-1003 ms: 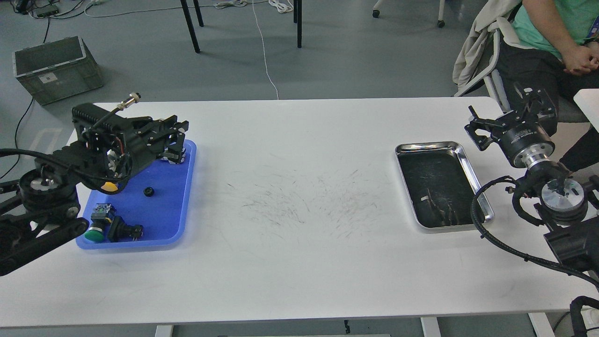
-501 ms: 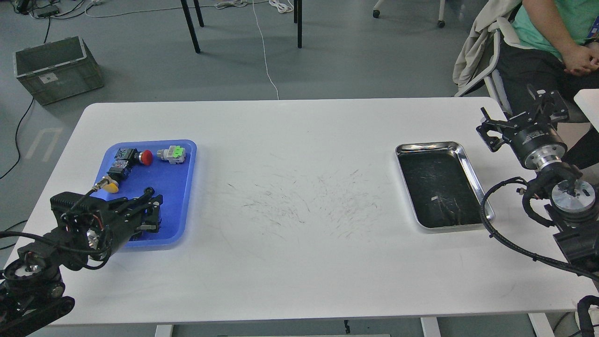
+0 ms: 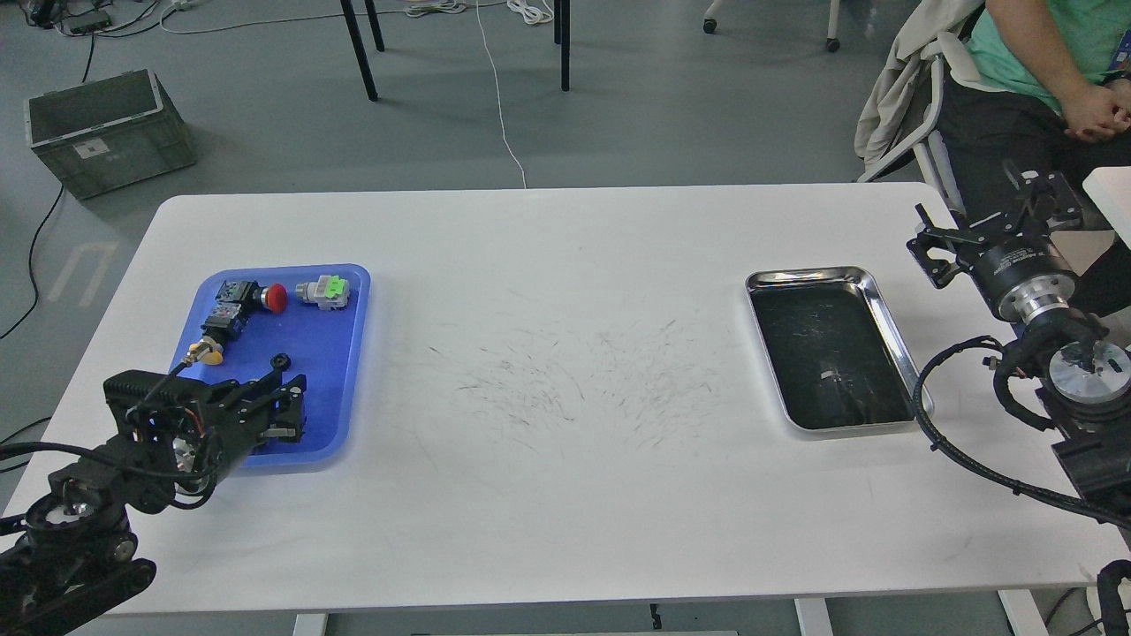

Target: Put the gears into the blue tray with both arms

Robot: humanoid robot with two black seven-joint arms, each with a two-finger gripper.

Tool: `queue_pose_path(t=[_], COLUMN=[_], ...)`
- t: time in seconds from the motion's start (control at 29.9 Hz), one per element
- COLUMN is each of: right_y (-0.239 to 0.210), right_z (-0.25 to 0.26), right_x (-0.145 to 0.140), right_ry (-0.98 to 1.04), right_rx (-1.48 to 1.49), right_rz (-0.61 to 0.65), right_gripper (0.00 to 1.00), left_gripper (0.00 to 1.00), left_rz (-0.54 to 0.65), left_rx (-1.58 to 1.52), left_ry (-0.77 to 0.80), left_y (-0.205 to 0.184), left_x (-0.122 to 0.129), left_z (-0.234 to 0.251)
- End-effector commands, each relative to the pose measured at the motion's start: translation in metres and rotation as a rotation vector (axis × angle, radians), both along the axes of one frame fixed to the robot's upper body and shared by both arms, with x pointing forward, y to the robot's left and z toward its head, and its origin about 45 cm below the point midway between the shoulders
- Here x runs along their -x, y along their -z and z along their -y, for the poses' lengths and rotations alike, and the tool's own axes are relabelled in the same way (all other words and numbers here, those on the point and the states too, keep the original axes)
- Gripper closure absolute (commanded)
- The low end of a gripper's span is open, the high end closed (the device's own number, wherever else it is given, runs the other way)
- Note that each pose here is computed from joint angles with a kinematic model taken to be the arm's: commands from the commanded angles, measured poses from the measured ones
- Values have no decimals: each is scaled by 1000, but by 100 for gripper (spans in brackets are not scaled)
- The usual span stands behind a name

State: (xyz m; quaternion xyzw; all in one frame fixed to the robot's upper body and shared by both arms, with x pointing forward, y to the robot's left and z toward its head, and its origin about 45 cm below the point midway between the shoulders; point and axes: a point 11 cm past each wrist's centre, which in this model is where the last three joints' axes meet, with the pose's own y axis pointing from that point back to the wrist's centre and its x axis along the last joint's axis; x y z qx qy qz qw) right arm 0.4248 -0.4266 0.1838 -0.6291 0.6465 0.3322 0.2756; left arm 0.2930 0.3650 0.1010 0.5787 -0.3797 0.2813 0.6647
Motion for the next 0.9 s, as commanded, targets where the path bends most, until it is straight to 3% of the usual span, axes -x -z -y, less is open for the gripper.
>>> queue_pose_path(t=[0.0, 0.2, 0.5, 0.74, 0.87], right_y=[1, 3, 0, -18, -18], right_z=[-1, -4, -13, -35, -55], right_x=[0, 0, -4, -24, -30], right_ry=[-2, -7, -29, -99, -140], right_rx=[-1, -2, -3, 57, 49], right_rz=[-2, -7, -1, -1, 7], right_gripper=[2, 2, 1, 1, 1], left_gripper=[3, 2, 2, 2, 2], left_rz=[27, 129, 390, 226, 228], left_rx=[10, 35, 238, 1024, 1320], left_ry=[-12, -35, -144, -505, -562], left_y=[-8, -44, -159, -186, -200], left_x=[-7, -31, -103, -145, -168], left_z=[-2, -8, -6, 25, 44])
